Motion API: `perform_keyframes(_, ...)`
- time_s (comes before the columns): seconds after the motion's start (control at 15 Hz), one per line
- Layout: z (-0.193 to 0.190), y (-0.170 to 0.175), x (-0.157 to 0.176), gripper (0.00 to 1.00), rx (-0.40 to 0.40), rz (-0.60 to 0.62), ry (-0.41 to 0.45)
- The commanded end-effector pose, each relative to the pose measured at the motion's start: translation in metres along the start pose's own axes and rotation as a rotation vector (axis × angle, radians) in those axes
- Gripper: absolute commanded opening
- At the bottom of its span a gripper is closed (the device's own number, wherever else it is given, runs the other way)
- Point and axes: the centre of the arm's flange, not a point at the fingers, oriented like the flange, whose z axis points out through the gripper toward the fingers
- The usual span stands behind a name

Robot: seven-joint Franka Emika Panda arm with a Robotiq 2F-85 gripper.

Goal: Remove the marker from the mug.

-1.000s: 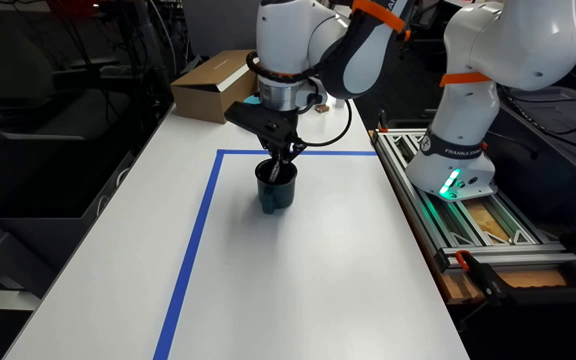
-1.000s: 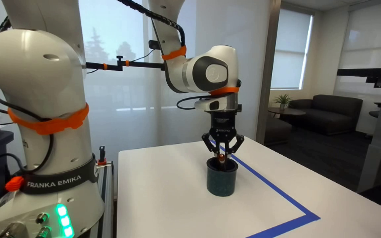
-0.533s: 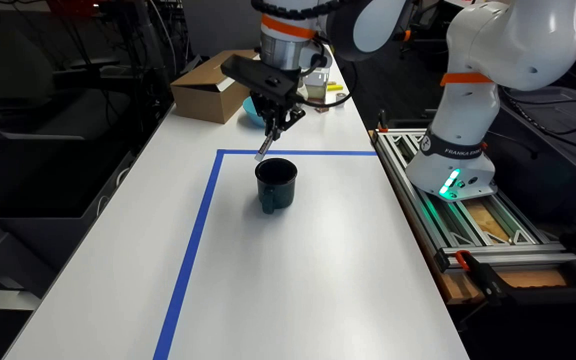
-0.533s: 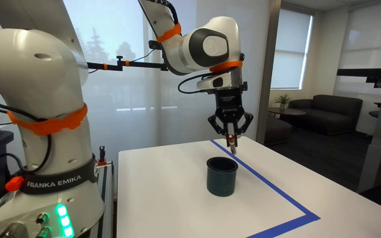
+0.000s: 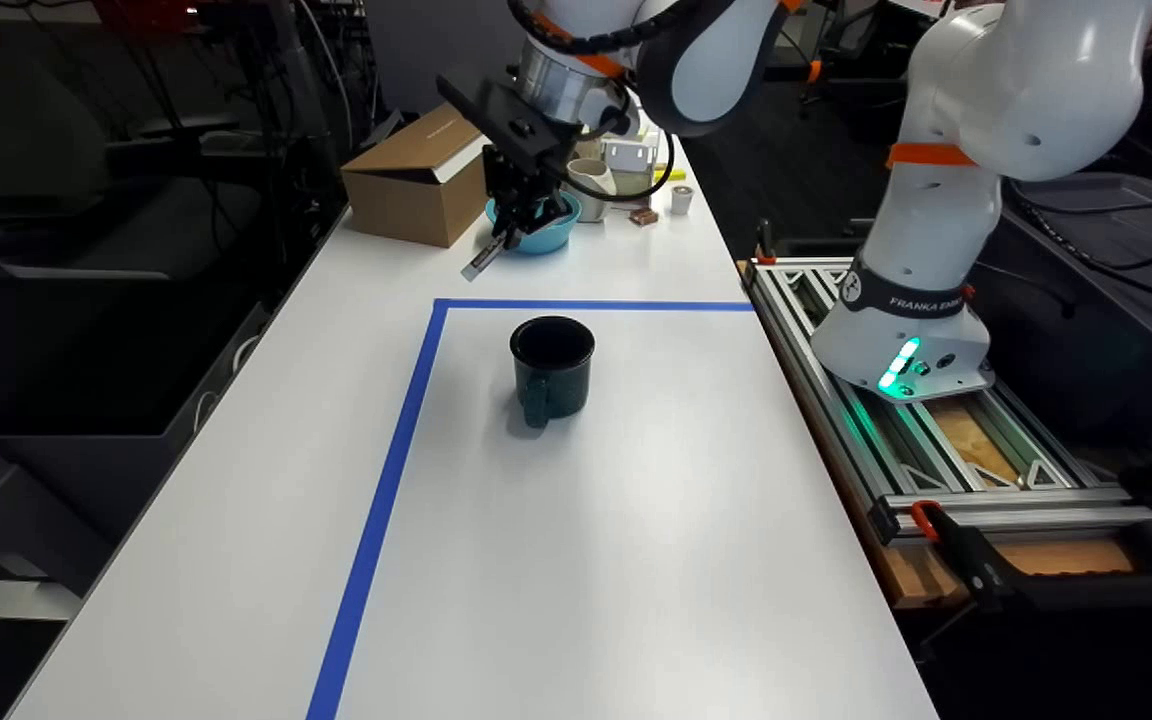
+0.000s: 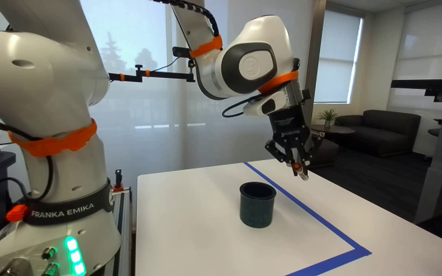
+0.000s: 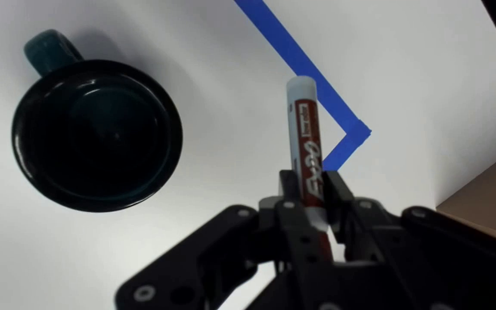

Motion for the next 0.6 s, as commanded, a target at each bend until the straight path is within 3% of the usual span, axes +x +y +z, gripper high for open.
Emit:
perform_keyframes(0.0,0.048,-0.005,0.014,0.05,-0.002,0.064,0.0)
perform_keyframes(0.53,0.111,0.011,0.028,0.05,-0.147,0.104,0.063)
